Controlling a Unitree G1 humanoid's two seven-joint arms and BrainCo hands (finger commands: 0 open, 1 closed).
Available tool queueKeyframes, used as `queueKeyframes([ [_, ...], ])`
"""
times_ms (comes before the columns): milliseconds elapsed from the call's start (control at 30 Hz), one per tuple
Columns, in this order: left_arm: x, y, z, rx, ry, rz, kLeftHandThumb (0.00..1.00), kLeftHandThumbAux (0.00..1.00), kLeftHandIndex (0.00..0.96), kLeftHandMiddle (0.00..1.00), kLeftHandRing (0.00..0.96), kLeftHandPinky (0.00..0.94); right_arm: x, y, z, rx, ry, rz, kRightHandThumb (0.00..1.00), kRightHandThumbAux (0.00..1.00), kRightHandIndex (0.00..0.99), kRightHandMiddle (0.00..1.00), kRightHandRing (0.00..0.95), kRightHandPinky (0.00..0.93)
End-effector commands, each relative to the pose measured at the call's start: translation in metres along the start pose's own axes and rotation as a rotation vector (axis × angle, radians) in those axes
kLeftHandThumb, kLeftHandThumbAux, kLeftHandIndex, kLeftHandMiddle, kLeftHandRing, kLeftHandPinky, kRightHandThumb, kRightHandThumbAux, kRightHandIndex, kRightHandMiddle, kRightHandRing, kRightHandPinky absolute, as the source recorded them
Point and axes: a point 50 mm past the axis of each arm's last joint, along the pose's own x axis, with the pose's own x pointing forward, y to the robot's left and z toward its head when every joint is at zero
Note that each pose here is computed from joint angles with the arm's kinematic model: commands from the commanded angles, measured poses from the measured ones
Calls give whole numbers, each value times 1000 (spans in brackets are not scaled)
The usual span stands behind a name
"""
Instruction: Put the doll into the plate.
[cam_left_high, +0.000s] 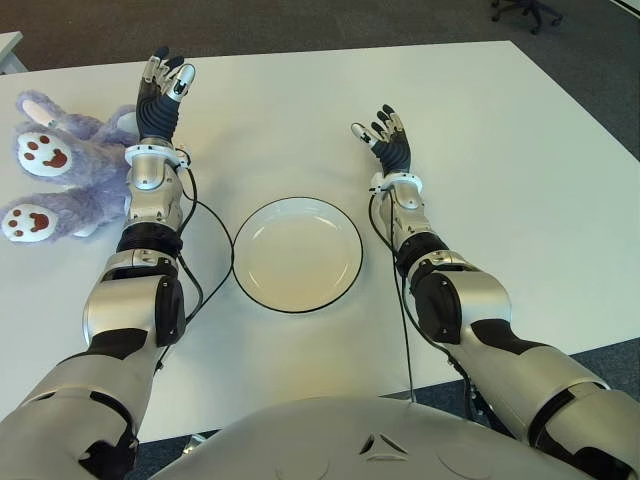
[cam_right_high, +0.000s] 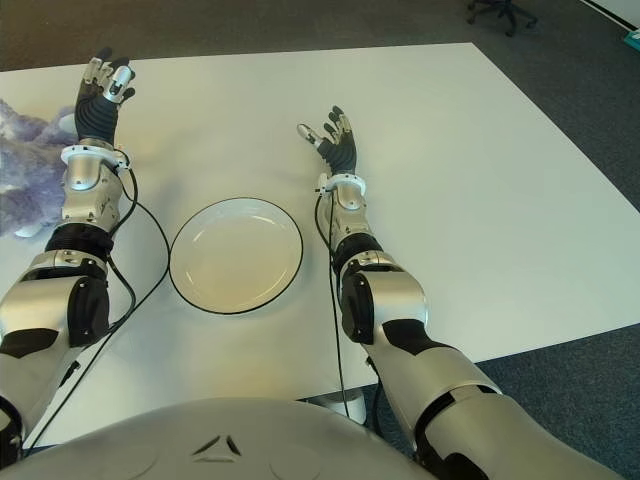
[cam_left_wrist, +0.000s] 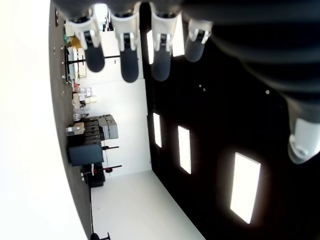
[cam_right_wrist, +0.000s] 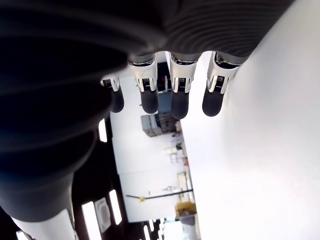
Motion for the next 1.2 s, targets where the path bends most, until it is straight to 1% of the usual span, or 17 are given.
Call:
queueKeyframes([
  [33,1,-2,1,-1,6,-8,0,438,70,158,162,187,-15,-5,-35,6,147,-27,108,781,45,77,79,95],
  [267,1,-3,1,-14,8,-18,0,449,55,157,164,170,-15,-6,-35,3,148,-26,102,780,44,70,72,87],
  [367,1,-5,3,-18,-1,-22,0,452,55,159,167,193,-16,-6,-35,1,150,-25,102,775,41,70,73,93],
  [533,1,-7,5,-17,-9,-24,0,451,55,161,170,192,-16,-6,-36,1,151,-25,106,772,43,74,79,101],
  [633,3,-9,8,-13,-13,-26,0,446,50,164,167,165,-16,-6,-36,2,151,-24,108,770,44,77,81,92],
  [800,6,-11,13,-6,-22,-26,0,446,46,166,162,156,-16,-5,-36,3,149,-23,111,777,47,86,88,108],
  [1033,7,-16,21,26,-68,-52,0,422,14,159,143,100,-17,-5,-37,2,148,-21,115,778,49,91,93,108],
  [1100,7,-17,23,30,-74,-54,0,420,4,157,140,103,-17,-4,-37,2,148,-21,117,778,50,92,94,111],
  [1200,9,-20,28,26,-89,-53,0,436,0,161,149,135,-17,-4,-37,3,149,-21,121,777,51,90,93,110],
])
